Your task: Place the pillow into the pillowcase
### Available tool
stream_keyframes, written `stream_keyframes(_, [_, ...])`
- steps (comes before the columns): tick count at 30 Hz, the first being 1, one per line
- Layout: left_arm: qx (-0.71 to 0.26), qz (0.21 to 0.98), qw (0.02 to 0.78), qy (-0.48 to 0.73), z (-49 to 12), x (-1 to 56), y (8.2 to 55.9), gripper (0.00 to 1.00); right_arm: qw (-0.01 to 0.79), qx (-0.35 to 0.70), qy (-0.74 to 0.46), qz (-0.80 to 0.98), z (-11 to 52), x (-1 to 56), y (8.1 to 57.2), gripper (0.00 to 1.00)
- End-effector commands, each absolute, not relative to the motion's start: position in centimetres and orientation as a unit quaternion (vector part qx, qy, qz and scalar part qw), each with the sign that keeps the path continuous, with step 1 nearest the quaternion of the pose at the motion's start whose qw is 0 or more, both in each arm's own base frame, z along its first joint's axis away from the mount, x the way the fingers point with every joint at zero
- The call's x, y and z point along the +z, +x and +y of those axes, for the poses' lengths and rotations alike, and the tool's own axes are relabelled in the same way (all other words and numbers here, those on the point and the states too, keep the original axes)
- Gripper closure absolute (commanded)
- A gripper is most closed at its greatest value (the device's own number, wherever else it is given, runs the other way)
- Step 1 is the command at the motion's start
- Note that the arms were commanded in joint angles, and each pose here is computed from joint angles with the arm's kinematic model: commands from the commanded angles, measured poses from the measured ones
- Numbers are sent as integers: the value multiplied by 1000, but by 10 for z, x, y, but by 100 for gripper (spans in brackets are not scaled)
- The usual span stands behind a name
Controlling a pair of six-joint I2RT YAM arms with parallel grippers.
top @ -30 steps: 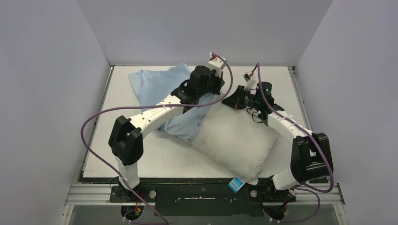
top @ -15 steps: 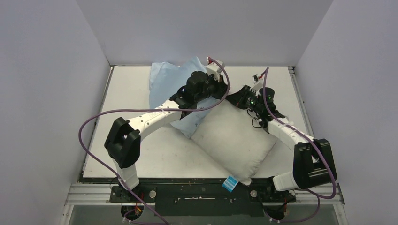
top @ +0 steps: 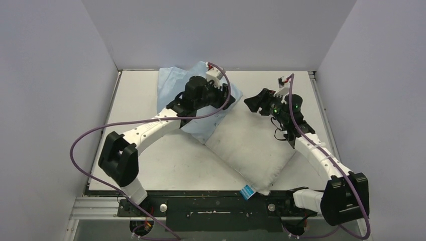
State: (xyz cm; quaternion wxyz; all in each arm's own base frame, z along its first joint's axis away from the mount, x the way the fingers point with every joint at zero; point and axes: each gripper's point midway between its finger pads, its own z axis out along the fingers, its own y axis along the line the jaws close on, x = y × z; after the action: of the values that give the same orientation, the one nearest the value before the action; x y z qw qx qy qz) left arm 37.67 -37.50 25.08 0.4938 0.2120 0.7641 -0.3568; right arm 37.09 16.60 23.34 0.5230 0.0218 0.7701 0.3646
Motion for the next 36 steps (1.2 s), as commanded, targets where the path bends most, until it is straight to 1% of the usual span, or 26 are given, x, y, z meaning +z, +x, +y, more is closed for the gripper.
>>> stream_keyframes(1, [-356,744,531,191,-333,296,379,48,547,311,-46,776,167,255,360,31])
stream_keyframes(6, [-320,762,535,175,-282,287,379,37,537,281,-99,789,178,262,343,26])
stream_keyframes(7, [-312,770,530,170,-272,280,377,31,537,275,-109,790,182,263,340,26])
stream_keyframes(10, [-296,783,524,157,-249,267,369,20,541,236,-149,794,201,257,328,24])
stream_keyframes(11, [-291,787,521,153,-242,262,365,13,539,220,-167,795,210,251,322,24])
stream_keyframes(12, [-285,791,521,149,-234,259,362,4,536,209,-185,797,219,246,315,23])
stream_keyframes(14, [-269,797,523,139,-219,253,355,3,523,199,-226,797,241,236,300,23])
stream_keyframes(18, [-241,796,543,116,-191,245,343,3,509,164,-282,797,266,225,279,22])
stream_keyframes(21, [-236,790,558,93,-175,237,332,3,508,122,-315,792,274,218,269,16])
stream_keyframes(23, [-222,792,566,51,-159,234,331,3,514,86,-331,787,275,211,266,14])
stream_keyframes(26, [-201,793,574,-44,-126,227,332,3,518,39,-371,770,279,201,256,12])
stream_keyframes(29, [-216,777,588,-69,-113,229,328,3,515,15,-398,759,287,192,245,11])
stream_keyframes(32, [-224,779,579,-87,-111,222,322,3,505,-18,-415,756,287,170,244,5])
stream_keyframes(34, [-218,790,566,-89,-110,211,321,3,502,-53,-416,757,280,156,249,4])
stream_keyframes(36, [-203,813,538,-95,-104,192,317,3,494,-92,-419,756,273,141,254,4])
